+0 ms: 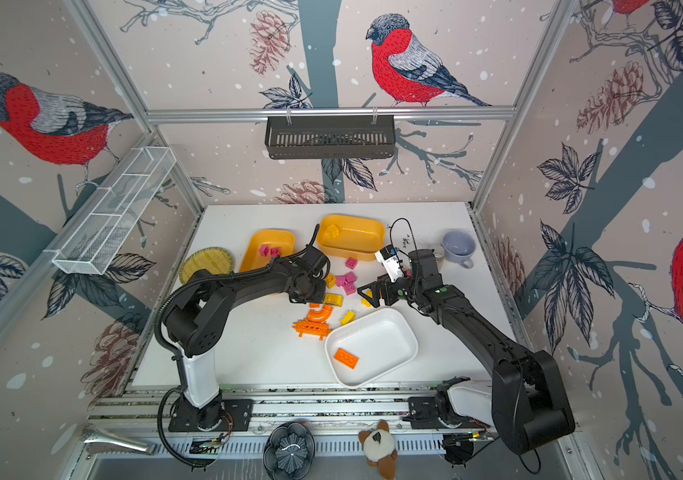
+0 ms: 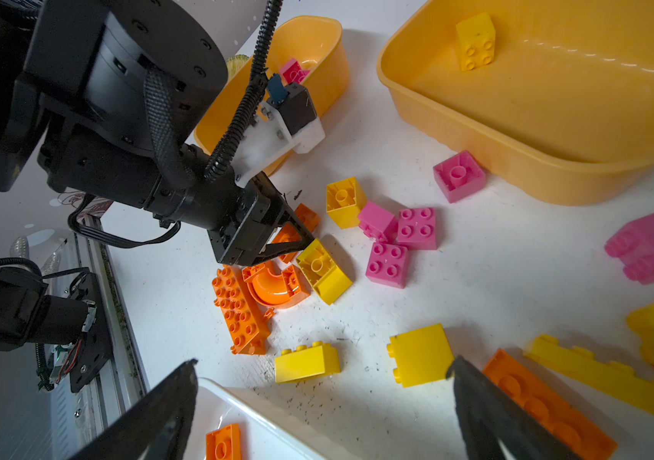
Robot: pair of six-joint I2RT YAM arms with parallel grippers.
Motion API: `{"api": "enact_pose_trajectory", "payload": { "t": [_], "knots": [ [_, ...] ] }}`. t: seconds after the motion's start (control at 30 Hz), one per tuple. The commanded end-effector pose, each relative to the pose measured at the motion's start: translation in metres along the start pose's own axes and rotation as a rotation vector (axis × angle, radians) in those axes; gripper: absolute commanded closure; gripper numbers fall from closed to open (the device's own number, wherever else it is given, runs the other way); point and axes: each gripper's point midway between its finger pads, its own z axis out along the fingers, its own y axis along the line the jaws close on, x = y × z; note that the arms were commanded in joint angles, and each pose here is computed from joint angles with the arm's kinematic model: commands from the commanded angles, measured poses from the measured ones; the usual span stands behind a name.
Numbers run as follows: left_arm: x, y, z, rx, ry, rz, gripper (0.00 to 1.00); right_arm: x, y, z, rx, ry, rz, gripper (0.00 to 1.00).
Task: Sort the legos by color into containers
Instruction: 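Move the left gripper back over the orange bricks in the pile, then grasp another orange brick with the left gripper and lift it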
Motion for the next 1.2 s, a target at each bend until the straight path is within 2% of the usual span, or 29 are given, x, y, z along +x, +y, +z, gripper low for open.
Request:
{"api": "enact_pose_trajectory", "payload": {
  "t": [0.0,0.13,0.3,0.47,0.57,0.73,0.93,1.07,1.17],
  "knots": [
    [0.013,0.013,0.004,-0.077,0.039,0.001,0.56,-0.008,-0.001,0.000,0.012,-0.026,-0.016,0.01],
    [0.007,0.020,-0.004,-0.134,0.011,0.024,0.68,-0.010,-0.001,-0.001,0.016,-0.030,-0.019,0.01],
    [-0.009,0.017,-0.026,-0.143,-0.032,0.047,0.70,-0.011,-0.002,-0.001,0.020,-0.033,-0.022,0.01],
    [-0.031,-0.006,-0.054,-0.046,-0.076,0.055,0.70,-0.014,-0.001,-0.002,0.019,-0.041,-0.025,0.00],
    [-0.036,-0.037,-0.071,0.105,-0.070,0.093,0.70,-0.016,-0.002,-0.004,0.029,-0.043,-0.031,0.00],
    [-0.007,-0.079,-0.103,0.262,-0.025,0.187,0.71,-0.020,-0.006,-0.011,0.053,-0.054,-0.034,0.01],
    [0.013,-0.093,-0.123,0.388,-0.032,0.131,0.71,-0.019,-0.011,-0.016,0.070,-0.061,-0.027,0.01],
    [0.032,-0.105,-0.124,0.417,0.024,0.126,0.72,-0.017,-0.013,-0.019,0.074,-0.057,-0.025,0.01],
    [0.054,-0.127,-0.127,0.464,0.045,0.159,0.72,-0.014,-0.015,-0.021,0.083,-0.051,-0.020,0.01]
  ]
}}
